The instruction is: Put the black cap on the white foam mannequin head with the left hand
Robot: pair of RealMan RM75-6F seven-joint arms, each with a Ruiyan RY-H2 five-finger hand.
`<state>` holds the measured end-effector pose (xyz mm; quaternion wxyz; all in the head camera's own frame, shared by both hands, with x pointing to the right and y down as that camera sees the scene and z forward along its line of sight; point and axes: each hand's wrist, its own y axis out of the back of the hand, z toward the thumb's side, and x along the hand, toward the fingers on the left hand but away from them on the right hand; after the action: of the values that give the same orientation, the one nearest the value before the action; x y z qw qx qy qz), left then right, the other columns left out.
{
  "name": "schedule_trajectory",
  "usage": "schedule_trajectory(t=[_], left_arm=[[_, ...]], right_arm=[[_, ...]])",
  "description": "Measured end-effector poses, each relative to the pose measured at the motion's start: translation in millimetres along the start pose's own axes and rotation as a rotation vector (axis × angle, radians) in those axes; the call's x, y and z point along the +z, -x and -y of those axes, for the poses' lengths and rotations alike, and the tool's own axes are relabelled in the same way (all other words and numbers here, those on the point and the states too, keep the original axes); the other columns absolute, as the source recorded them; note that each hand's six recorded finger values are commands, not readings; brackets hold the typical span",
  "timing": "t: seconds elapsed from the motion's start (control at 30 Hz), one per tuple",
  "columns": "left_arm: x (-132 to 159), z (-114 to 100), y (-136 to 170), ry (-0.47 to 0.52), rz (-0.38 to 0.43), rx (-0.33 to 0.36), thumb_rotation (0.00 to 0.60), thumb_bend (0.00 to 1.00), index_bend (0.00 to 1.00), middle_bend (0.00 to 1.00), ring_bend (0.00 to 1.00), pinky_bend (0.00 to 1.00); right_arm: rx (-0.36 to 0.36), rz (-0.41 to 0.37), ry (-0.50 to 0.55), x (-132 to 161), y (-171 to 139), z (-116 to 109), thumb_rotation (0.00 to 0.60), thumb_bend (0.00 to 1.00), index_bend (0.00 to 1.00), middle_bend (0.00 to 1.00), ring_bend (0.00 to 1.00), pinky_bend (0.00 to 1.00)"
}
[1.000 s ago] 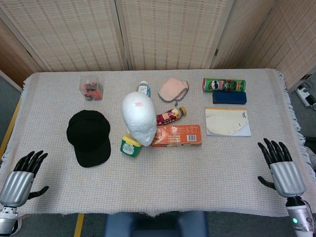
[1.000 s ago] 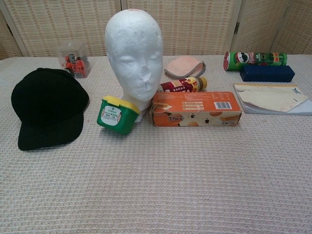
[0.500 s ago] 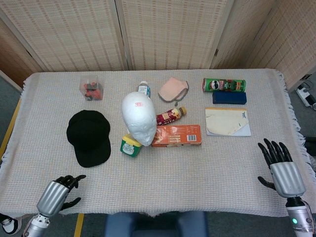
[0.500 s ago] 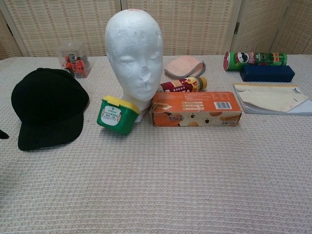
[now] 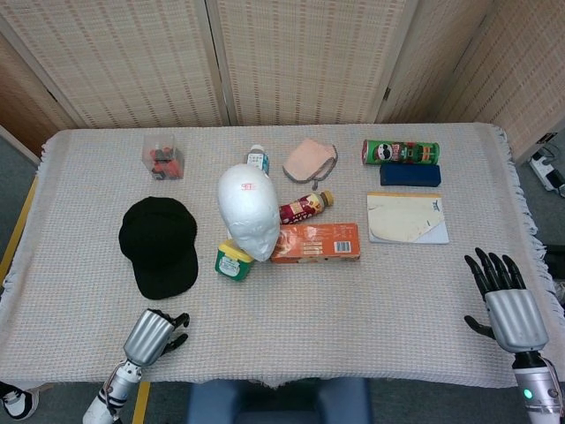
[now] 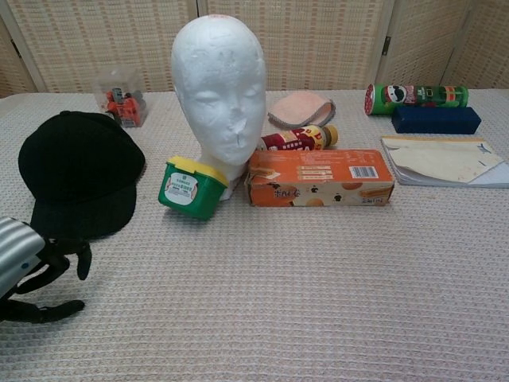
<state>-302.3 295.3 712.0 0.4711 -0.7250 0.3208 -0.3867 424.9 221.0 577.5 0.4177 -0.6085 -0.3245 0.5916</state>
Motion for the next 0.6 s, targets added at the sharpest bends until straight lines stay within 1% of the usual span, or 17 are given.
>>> schedule_trajectory(t=[0.07, 0.23, 0.33, 0.6], left_arm=[[-1.1, 3.0, -11.1, -0.007, -0.009, 0.015, 0.600, 0.23, 0.55, 1.00, 1.00, 1.00], [-12.2, 5.4, -34.6, -0.019, -0.067, 0.045, 0.600, 0.23, 0.49, 1.00, 1.00, 1.00], [-20.5, 7.6, -41.4, -0.037, -0.098, 0.037, 0.600, 0.23, 0.47, 1.00, 1.00, 1.00], [-39.7, 7.8, -47.4, -0.106, -0.139, 0.015, 0.600, 0.24, 0.47, 1.00, 1.00, 1.00]], right_arm=[[0.005, 0.003, -0.003, -0.6, 0.7, 0.9, 0.600, 0.06, 0.00, 0.00, 0.00, 0.00], [0.017, 0.011, -0.010, -1.6, 2.5, 3.0, 0.600, 0.06, 0.00, 0.00, 0.00, 0.00], [0.023, 0.012, -0.012, -1.2, 2.9, 3.8, 0.600, 0.06, 0.00, 0.00, 0.00, 0.00], [0.029, 0.008, -0.013, 0.0, 2.6, 4.7, 0.600, 0.06, 0.00, 0.00, 0.00, 0.00]])
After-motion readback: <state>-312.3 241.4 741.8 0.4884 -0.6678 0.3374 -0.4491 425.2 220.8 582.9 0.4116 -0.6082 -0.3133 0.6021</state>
